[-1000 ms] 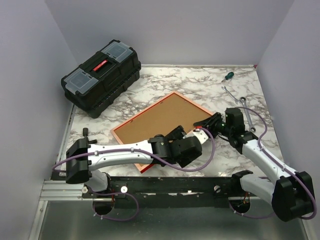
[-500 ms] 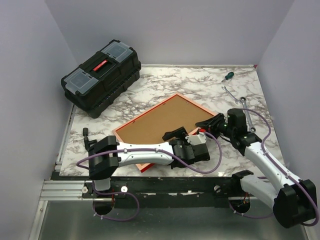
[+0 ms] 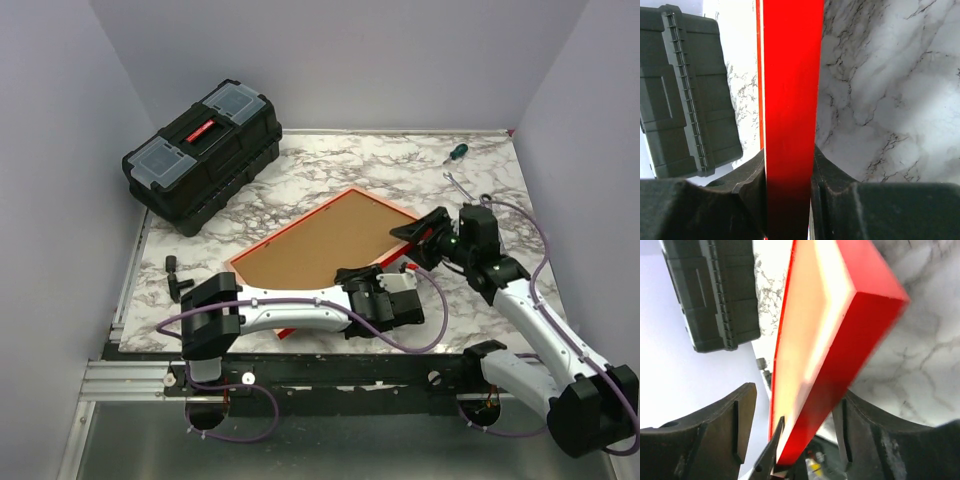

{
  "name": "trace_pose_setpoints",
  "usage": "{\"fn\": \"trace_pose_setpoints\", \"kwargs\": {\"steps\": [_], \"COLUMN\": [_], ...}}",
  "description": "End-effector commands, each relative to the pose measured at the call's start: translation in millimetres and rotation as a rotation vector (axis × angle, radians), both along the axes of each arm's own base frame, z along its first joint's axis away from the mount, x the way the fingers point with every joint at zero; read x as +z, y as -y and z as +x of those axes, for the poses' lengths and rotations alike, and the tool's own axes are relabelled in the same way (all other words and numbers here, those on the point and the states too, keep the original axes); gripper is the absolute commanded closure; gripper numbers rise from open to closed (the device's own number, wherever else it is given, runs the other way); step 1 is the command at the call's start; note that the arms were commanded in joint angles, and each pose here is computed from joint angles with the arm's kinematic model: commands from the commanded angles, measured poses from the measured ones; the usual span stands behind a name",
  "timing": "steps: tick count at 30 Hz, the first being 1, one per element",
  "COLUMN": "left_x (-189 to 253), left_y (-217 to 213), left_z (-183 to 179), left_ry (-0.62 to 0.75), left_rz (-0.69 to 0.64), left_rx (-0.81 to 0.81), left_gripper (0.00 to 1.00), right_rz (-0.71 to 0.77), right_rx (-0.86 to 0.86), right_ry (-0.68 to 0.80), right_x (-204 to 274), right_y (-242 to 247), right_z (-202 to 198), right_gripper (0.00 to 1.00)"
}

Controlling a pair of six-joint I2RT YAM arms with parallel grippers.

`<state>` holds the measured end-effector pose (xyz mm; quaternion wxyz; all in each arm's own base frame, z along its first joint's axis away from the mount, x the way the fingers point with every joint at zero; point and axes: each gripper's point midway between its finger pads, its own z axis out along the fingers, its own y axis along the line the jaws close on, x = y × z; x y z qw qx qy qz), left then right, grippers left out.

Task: Take the photo out of the frame

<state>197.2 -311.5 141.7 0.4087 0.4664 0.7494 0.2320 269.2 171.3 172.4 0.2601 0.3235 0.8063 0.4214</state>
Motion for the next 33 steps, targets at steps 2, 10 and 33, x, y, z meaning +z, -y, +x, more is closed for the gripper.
{"fn": "trace_pose_setpoints", "kwargs": {"steps": [2, 10, 33], "left_x": [51.8, 97.4, 176.4], "left_y": [-0.2, -9.3, -98.0], "left_z": [1.6, 7.0, 98.7], "left_ry": [0.002, -0.123, -0.486], "left_rz": [-0.151, -0.279, -0.881], "left_rx": [0.035, 0.058, 0.173], "left_gripper": [1.00, 1.00, 1.00], "right_rz": [-0.232, -0.489, -0.534], "right_rx": [0.047, -0.003, -0.077], "right_ry": [0.227, 0.337, 0.359], "right_x": [55.8, 114.8, 139.0], "right_y": [17.9, 55.8, 75.4], "right_z": [16.4, 17.5, 3.4], "right_gripper": [0.18, 0.10, 0.11]}}
